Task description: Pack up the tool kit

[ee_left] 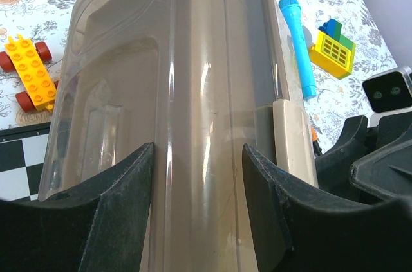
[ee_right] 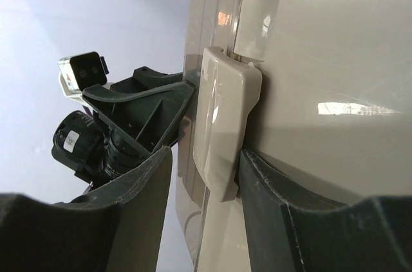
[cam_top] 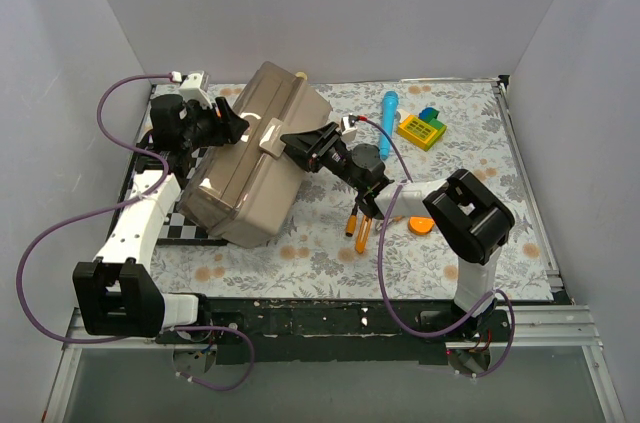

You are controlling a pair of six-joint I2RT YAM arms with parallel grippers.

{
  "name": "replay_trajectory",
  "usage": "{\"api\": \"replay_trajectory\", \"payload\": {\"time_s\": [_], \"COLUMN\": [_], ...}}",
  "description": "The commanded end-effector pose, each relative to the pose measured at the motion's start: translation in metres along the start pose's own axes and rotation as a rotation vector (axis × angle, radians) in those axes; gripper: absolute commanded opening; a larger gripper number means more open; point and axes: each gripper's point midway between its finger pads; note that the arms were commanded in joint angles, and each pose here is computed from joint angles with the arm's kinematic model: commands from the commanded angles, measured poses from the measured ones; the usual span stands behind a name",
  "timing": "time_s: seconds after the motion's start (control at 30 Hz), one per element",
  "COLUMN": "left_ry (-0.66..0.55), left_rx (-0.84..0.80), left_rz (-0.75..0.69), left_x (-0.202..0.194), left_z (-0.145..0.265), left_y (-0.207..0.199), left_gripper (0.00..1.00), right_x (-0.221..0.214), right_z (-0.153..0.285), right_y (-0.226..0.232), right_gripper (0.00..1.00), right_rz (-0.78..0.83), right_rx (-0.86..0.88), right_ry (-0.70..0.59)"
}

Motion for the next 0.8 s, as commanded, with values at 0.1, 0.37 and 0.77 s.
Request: {"api": "replay_trajectory", "payload": {"time_s": [0.1,0.37,0.77], "left_ry": [0.518,0.525,0.533], "left_rx": [0.003,0.009,0.014], "left_rz": [0.105,0.103,0.103], "left_x": [-0.153,-0.154,-0.156], "left_z": [0.011,0.011,0.010], "left_y": [-0.005,-0.004,-0.002], "left_gripper": [0.23,0.23,0.23], "right_x": [-0.036,-0.035,-0.033], "right_z": [0.030,0.033,0.035], "right_y": [0.152,0.158,0.162], "right_gripper": [0.53,0.52,0.52], "right_rz": [0.067,0.070,0.065], "right_rx": [0.495,0.509,0.516], "right_ry": [0.090,0.079,0.071]}}
Point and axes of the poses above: each gripper's point midway between its finger pads, its own z axis back along the fingers, its own y axis along the line the jaws close on, x = y × z, and after that the axes turned 15 degrees about -z, right-handed
